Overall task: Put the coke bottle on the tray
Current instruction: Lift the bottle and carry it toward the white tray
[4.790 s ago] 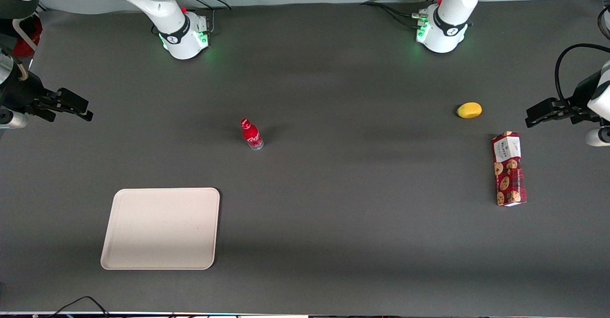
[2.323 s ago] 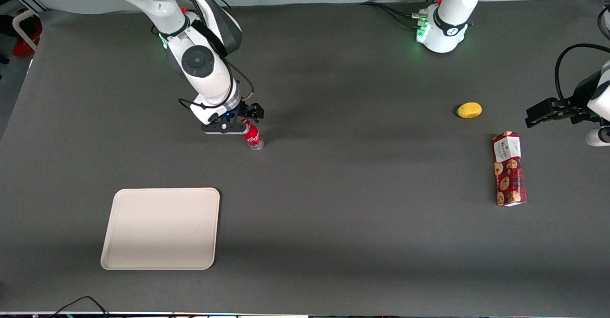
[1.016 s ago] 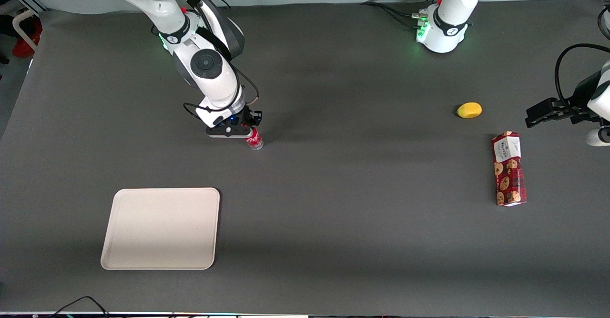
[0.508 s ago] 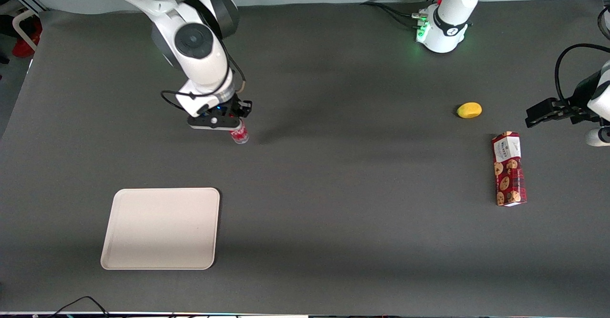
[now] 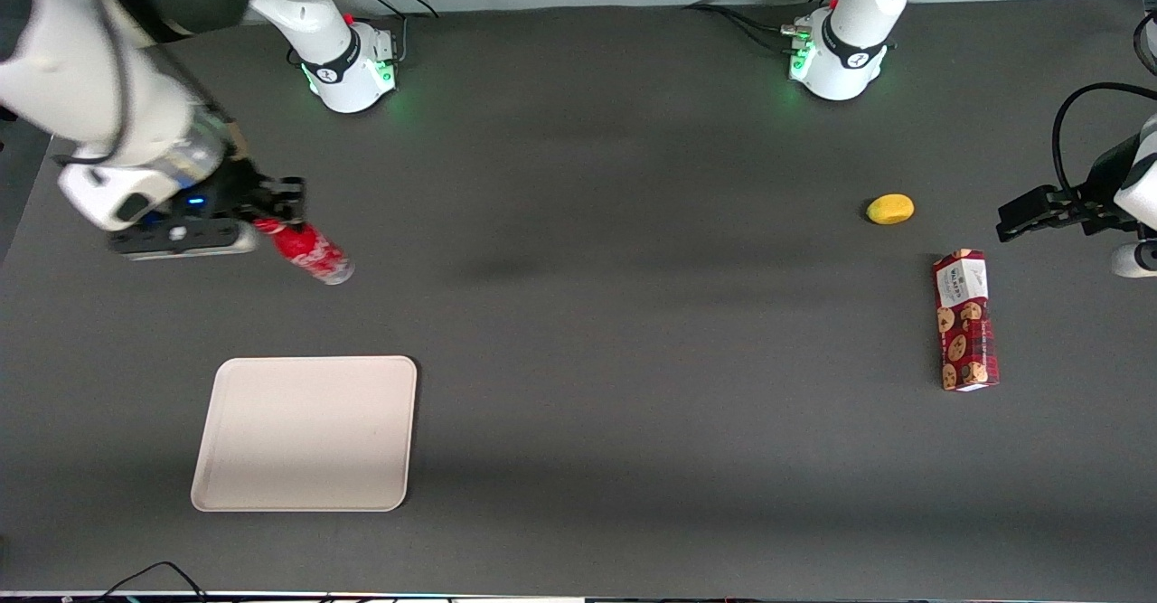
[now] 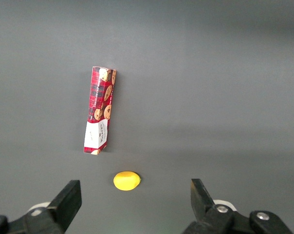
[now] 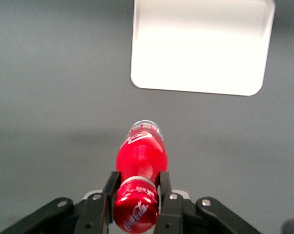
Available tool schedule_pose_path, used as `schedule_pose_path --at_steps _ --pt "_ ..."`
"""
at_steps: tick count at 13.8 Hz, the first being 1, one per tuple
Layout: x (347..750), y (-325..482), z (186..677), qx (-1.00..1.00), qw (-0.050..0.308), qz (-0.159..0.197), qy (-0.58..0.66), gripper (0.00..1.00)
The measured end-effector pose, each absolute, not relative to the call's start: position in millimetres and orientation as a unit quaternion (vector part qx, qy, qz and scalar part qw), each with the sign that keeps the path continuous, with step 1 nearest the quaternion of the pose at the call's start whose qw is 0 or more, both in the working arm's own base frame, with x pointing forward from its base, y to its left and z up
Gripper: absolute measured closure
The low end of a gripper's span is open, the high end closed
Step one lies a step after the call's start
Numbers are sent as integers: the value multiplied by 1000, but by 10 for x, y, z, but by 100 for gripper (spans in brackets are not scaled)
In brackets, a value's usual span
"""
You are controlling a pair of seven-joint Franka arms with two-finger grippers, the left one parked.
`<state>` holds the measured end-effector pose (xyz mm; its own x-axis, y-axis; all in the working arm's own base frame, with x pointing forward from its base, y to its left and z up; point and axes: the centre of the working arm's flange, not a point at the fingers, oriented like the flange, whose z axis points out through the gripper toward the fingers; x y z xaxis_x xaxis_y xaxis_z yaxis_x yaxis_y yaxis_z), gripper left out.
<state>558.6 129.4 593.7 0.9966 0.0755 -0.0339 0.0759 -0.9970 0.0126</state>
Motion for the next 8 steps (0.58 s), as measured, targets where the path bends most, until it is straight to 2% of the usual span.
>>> schedule_pose_path --at_steps 3,8 --pt "5764 663 5867 996 7 -22 90 63" --pt "6249 -294 5247 984 30 -12 173 63"
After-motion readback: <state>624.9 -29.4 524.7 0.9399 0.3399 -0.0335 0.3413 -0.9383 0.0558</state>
